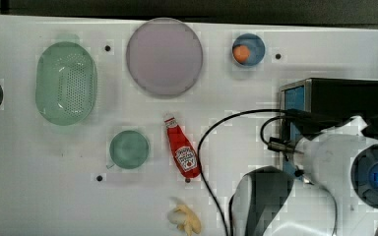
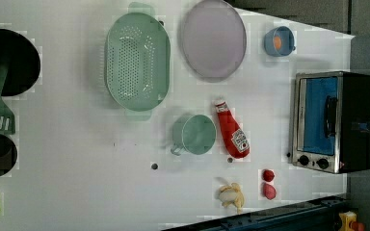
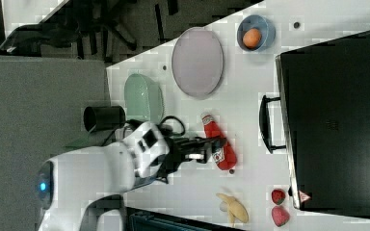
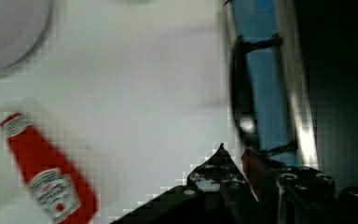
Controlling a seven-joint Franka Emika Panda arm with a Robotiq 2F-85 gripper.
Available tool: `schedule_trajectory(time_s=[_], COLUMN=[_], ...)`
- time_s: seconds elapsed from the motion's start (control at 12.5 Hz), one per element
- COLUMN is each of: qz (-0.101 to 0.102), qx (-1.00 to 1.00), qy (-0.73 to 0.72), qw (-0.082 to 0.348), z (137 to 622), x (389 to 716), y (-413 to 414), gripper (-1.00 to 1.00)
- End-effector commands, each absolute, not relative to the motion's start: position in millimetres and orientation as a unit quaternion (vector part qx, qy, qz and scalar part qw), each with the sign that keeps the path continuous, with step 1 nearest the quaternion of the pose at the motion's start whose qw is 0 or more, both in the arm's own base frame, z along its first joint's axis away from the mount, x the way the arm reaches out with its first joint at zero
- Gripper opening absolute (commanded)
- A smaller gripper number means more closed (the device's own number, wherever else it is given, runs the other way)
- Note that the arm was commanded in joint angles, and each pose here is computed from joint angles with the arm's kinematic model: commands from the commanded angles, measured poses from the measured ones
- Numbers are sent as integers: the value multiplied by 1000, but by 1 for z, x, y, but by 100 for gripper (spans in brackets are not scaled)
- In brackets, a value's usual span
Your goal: Flap open oven.
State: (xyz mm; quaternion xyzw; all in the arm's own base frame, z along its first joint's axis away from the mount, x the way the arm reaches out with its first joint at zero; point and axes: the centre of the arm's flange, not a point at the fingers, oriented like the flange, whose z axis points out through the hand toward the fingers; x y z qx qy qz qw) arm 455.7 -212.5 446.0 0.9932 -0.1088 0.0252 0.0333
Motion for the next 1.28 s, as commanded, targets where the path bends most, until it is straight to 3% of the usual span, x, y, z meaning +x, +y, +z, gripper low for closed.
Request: schedule_trajectory(time_s=[0.08,0.56,1.28], qz=[35,26,-9], qx=[996,994,994], qy=[-71,-80,-68], qw=[41,63,81], z=[433,383,316], x=[460,472,485], y=[-235,-255,-254], gripper=[-65,-65,-65])
